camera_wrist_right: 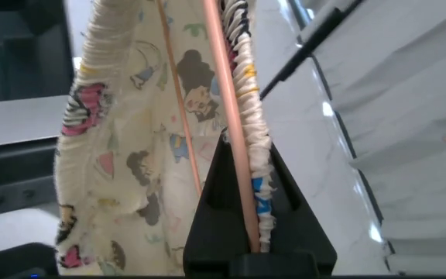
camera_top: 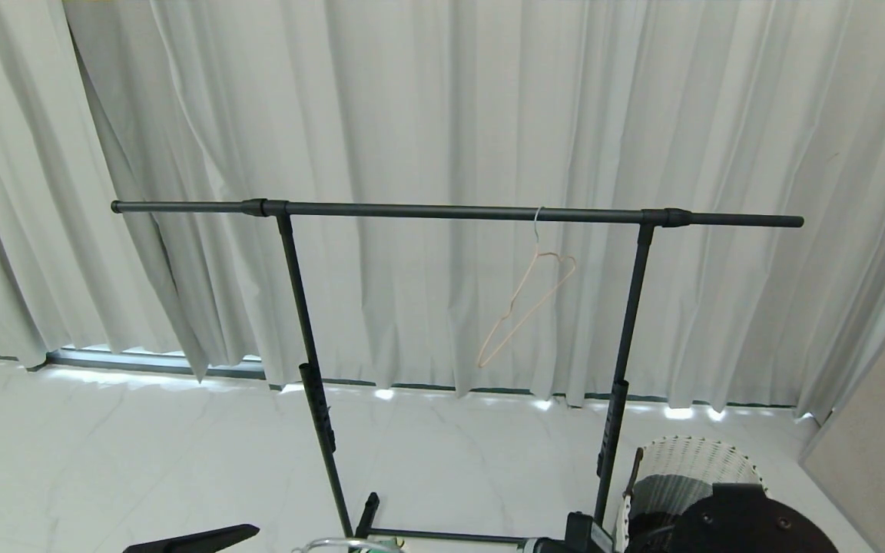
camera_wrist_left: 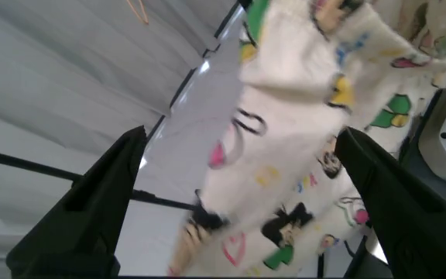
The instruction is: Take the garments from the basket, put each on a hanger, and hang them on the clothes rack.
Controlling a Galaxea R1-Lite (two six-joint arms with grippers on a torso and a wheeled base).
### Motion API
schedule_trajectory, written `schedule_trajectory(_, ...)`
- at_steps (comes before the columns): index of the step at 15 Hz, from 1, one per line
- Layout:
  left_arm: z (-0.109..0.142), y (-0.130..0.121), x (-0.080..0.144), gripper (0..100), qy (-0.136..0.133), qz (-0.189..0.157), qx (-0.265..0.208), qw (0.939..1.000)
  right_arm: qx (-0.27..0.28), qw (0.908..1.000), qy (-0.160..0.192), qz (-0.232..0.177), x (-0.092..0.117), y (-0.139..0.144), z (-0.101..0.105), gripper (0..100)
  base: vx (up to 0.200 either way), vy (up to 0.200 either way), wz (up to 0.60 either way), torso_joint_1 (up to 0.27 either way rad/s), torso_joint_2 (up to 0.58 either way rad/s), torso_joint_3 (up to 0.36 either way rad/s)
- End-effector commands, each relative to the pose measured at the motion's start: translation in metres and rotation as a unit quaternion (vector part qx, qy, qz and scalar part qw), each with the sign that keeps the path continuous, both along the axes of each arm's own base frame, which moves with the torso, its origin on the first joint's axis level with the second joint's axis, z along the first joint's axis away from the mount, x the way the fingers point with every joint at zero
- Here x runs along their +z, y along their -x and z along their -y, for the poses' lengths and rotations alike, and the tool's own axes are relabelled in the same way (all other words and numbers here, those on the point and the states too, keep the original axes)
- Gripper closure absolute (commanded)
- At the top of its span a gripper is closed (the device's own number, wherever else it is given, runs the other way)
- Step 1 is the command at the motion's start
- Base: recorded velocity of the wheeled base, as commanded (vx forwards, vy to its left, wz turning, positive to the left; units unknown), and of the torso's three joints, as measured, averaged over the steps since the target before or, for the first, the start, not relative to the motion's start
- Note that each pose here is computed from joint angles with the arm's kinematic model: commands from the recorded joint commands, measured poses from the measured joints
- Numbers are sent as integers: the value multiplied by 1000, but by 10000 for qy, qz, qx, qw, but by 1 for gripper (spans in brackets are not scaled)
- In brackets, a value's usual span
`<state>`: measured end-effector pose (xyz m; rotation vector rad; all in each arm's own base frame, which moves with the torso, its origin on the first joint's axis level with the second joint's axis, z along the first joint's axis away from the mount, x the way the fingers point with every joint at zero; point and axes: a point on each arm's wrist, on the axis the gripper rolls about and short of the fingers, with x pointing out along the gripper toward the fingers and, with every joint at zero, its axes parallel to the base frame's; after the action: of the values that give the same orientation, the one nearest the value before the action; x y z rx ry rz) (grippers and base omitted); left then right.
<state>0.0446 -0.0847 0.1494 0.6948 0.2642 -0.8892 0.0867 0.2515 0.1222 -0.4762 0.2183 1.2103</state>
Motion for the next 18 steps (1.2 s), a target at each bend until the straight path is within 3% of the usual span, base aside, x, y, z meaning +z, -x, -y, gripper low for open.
schedule_trajectory(1, -1, -1, 0, 0, 12, -13, 97, 10000, -257, 9993, -81, 252, 9, -15, 12, 100, 0, 0, 0, 0, 0, 0)
schedule_trajectory(3, -5, -8, -1, 0, -2, -19, 480, 9988, -401, 9981, -36, 474, 13, -25, 25, 100, 0, 0, 0, 0, 0, 0)
schedule_trajectory(4, -10, -14, -2, 0, -21, -30, 886, 9961, -497, 9973, -22, 541, 14, -27, 34, 100, 0, 0, 0, 0, 0, 0)
schedule_trajectory(6, -21, -24, -9, 0, -157, -99, 1666, 9859, -556, 9968, -63, 574, 17, -25, 46, 100, 0, 0, 0, 0, 0, 0)
schedule_trajectory(7, -24, -25, -11, 0, -192, -131, 1810, 9832, -563, 9967, -68, 580, 17, -24, 47, 100, 0, 0, 0, 0, 0, 0)
schedule_trajectory(8, -33, -26, -22, 0, -333, -275, 2227, 9739, -556, 9965, -122, 609, 20, -21, 52, 100, 0, 0, 0, 0, 0, 0)
schedule_trajectory(10, -43, -27, -34, 0, -449, -456, 2656, 9620, -527, 9965, -109, 636, 29, -17, 60, 100, 0, 0, 0, 0, 0, 0)
schedule_trajectory(11, -45, -28, -35, 0, -396, -541, 2718, 9600, -421, 9973, -125, 596, 33, -13, 65, 100, 0, 0, 0, 0, 0, 0)
schedule_trajectory(14, -48, -29, -34, 0, -137, -761, 2595, 9627, -140, 9988, -91, 452, 47, -4, 81, 100, 0, 0, 0, 0, 0, 0)
schedule_trajectory(16, -49, -21, -36, 0, 77, -866, 2117, 9735, -110, 9988, -149, 458, 55, -1, 85, 100, 0, 0, 0, 0, 0, 0)
schedule_trajectory(18, -50, -14, -39, 0, 275, -947, 1703, 9805, 32, 9987, -243, 453, 59, 0, 84, 100, 0, 0, 0, 0, 0, 0)
